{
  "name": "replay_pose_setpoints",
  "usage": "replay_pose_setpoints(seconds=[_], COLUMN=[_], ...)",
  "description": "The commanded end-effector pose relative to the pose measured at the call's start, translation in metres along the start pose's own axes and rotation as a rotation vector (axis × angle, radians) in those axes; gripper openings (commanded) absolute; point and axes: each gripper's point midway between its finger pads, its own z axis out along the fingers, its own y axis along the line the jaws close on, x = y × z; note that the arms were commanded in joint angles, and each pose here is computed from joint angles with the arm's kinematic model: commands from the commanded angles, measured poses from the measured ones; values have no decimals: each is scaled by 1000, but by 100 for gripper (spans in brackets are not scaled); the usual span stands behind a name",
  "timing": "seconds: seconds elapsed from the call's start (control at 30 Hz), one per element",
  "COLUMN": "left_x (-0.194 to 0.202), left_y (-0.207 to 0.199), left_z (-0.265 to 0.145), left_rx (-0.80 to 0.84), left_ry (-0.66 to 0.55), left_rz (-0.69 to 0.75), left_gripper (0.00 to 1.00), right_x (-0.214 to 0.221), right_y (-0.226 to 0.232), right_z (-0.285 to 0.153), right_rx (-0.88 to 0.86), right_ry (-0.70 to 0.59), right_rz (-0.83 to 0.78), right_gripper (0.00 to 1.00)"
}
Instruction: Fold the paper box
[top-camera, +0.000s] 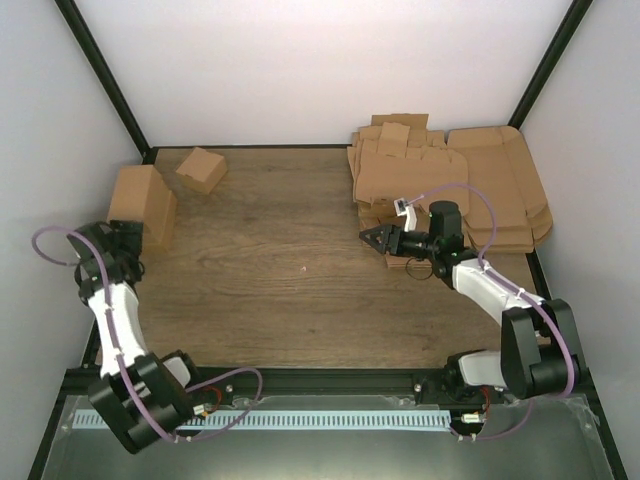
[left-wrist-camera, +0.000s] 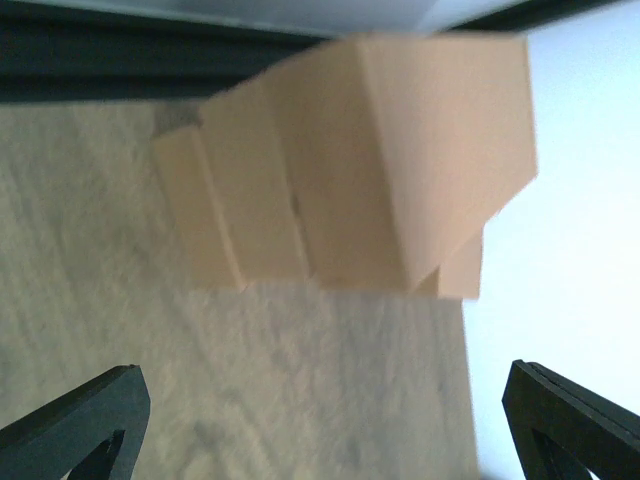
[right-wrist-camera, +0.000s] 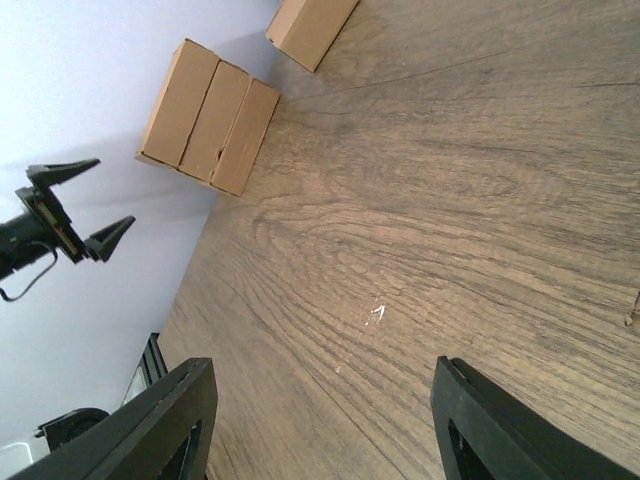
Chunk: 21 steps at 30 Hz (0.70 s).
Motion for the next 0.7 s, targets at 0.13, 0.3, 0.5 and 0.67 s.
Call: replay_pose_setpoints(seconds=[0.13,0.3,0.5,0.67], left_x=[82,114,188,235], left_y=[45,29,-9,-33], left_z=[-12,-10,-13,-26], left_rx=[77,221,329,428], left_ry=[223,303,429,403], left_rz=[111,203,515,839], left_gripper=[100,100,100,100], right_x=[-1,-8,-42,-42], right_y=[6,-3,-23,-39], right_z=[-16,-27,-57,-90], right_rx=[35,134,340,480], right_ry=[-51,-117,-369,-541], right_rz=[-70,-100,-62,-119], right_gripper=[88,100,100,100])
